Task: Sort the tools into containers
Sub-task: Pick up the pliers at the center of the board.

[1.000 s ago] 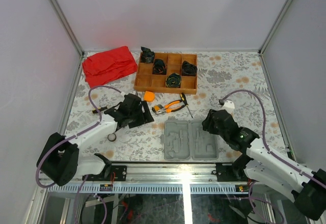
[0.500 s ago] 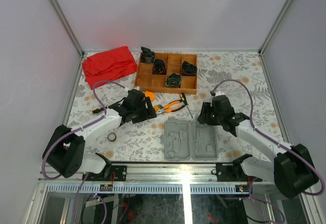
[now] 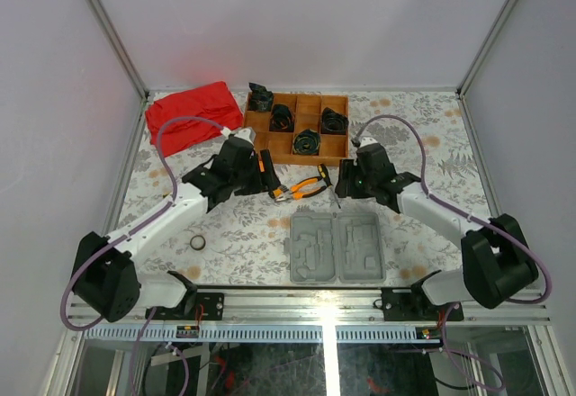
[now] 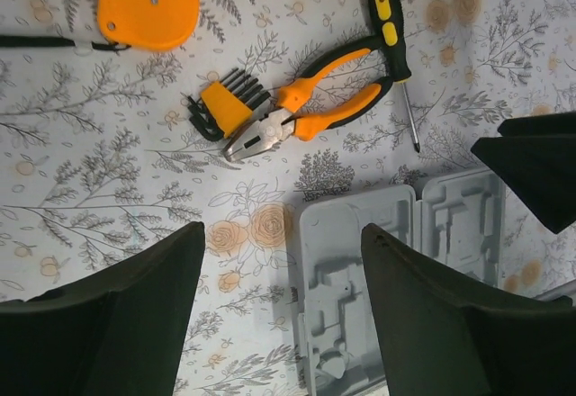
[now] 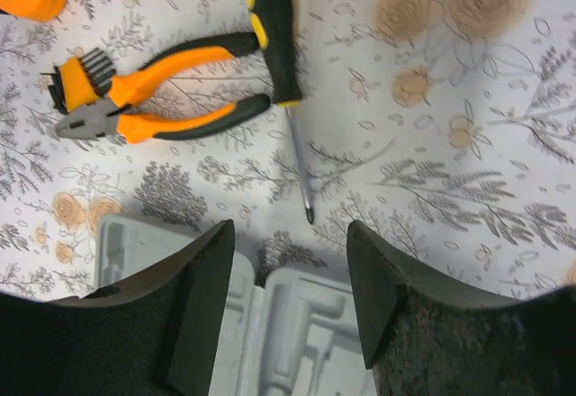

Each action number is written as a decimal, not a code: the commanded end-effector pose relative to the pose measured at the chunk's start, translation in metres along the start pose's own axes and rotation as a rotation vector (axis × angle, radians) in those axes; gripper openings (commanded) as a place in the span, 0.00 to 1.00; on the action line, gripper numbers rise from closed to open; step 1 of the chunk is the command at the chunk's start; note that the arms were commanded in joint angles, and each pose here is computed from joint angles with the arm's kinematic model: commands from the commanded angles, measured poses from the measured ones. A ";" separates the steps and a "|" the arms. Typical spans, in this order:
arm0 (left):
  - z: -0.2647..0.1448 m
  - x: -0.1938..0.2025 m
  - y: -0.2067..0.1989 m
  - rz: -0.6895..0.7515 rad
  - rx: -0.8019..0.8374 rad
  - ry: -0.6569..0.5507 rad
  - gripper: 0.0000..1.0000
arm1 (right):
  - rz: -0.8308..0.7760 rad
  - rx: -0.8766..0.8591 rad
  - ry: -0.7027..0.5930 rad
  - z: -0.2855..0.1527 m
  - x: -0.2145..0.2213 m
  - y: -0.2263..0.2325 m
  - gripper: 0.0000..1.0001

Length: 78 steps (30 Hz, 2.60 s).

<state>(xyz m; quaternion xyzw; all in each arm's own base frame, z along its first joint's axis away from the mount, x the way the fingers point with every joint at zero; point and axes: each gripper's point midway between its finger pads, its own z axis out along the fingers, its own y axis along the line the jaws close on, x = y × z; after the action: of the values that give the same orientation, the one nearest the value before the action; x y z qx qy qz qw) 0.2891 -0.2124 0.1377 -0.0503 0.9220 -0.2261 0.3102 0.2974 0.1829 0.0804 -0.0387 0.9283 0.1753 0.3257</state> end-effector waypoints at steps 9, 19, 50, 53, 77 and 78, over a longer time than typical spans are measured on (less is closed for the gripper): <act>-0.022 -0.003 0.049 0.147 -0.209 -0.031 0.69 | -0.396 -0.177 -0.042 0.023 -0.041 0.077 0.63; -0.061 -0.017 0.078 0.148 -0.354 -0.150 0.71 | -0.753 -0.387 0.161 0.053 -0.021 0.098 0.66; -0.058 -0.007 0.093 0.149 -0.403 -0.126 0.76 | -0.902 -0.302 0.352 0.114 0.030 0.092 0.64; -0.059 -0.008 0.093 0.144 -0.401 -0.130 0.77 | -0.881 -0.261 0.348 0.115 0.031 0.089 0.57; -0.061 -0.012 0.079 0.142 -0.317 -0.144 0.92 | -0.566 -0.279 0.071 0.049 -0.021 0.127 0.00; -0.062 -0.012 0.077 0.143 -0.305 -0.150 0.92 | -0.551 -0.284 0.058 0.045 -0.022 0.128 0.00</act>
<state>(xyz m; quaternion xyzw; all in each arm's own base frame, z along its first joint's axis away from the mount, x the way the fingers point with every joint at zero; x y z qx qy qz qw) 0.2599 -0.1114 0.1410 -0.0511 0.9328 -0.0311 0.3555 0.3063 0.3046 0.0515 -0.3803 0.8745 0.1713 0.2475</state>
